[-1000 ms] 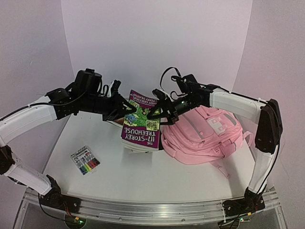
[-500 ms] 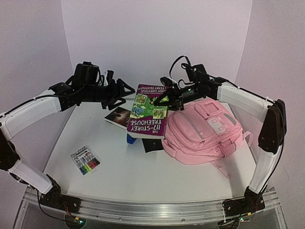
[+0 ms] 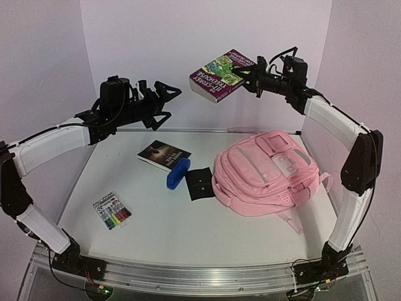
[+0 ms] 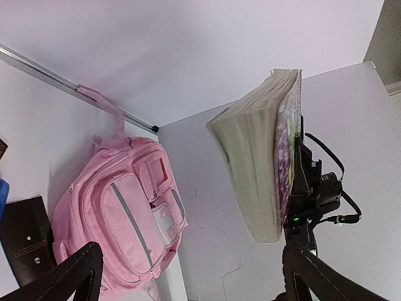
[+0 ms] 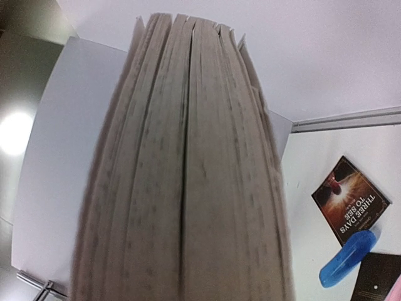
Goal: Pack the student bag
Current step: Pick up the book from the center of the board.
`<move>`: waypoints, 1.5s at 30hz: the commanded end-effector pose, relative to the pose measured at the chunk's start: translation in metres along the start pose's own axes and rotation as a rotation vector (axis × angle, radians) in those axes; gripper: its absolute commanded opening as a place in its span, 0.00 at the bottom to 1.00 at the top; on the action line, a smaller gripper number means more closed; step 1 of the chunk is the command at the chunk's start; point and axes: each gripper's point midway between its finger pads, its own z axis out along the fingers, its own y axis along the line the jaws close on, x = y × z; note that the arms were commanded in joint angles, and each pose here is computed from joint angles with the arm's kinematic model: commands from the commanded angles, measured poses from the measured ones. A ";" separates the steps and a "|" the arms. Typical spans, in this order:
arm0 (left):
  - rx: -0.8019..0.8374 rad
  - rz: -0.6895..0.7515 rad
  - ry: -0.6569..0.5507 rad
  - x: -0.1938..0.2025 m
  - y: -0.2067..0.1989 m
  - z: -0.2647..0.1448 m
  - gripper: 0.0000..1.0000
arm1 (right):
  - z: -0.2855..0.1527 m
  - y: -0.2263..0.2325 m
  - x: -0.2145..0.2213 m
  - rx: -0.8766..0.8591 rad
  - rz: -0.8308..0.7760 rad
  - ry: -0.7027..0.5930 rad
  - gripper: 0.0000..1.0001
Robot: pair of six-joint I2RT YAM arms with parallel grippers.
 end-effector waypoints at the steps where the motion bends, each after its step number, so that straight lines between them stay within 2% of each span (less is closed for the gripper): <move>1: 0.240 0.015 0.017 -0.007 -0.061 0.015 1.00 | 0.000 0.057 -0.007 -0.175 -0.035 -0.069 0.00; 8: 0.338 0.005 0.084 0.003 -0.073 0.044 1.00 | -0.001 0.053 -0.001 -0.191 -0.006 -0.068 0.00; 18: 0.424 -0.021 0.073 0.008 -0.077 0.041 0.98 | -0.004 0.044 0.007 -0.176 0.011 -0.053 0.00; 20: 0.434 -0.022 0.069 0.007 -0.079 0.041 0.93 | -0.004 0.044 0.010 -0.181 0.013 -0.049 0.00; 27: 0.493 -0.053 0.050 0.002 -0.080 0.051 0.59 | 0.000 0.036 0.032 -0.181 0.048 -0.001 0.00; 34: 0.464 -0.095 0.010 -0.005 -0.066 0.053 0.50 | -0.001 0.038 0.045 -0.182 0.048 0.017 0.00; 37: 0.458 -0.106 0.010 -0.005 -0.062 0.054 0.39 | -0.001 0.031 0.049 -0.170 0.052 0.026 0.00; 39: 0.449 -0.125 -0.002 -0.008 -0.055 0.052 0.25 | -0.001 0.026 0.051 -0.158 0.049 0.032 0.07; 42: 0.415 -0.169 -0.041 -0.012 -0.037 0.040 0.04 | -0.001 0.014 0.060 -0.111 0.010 0.061 0.29; 45: 0.330 -0.188 -0.090 -0.018 -0.017 0.020 0.00 | -0.007 -0.020 0.073 0.040 -0.062 0.086 0.53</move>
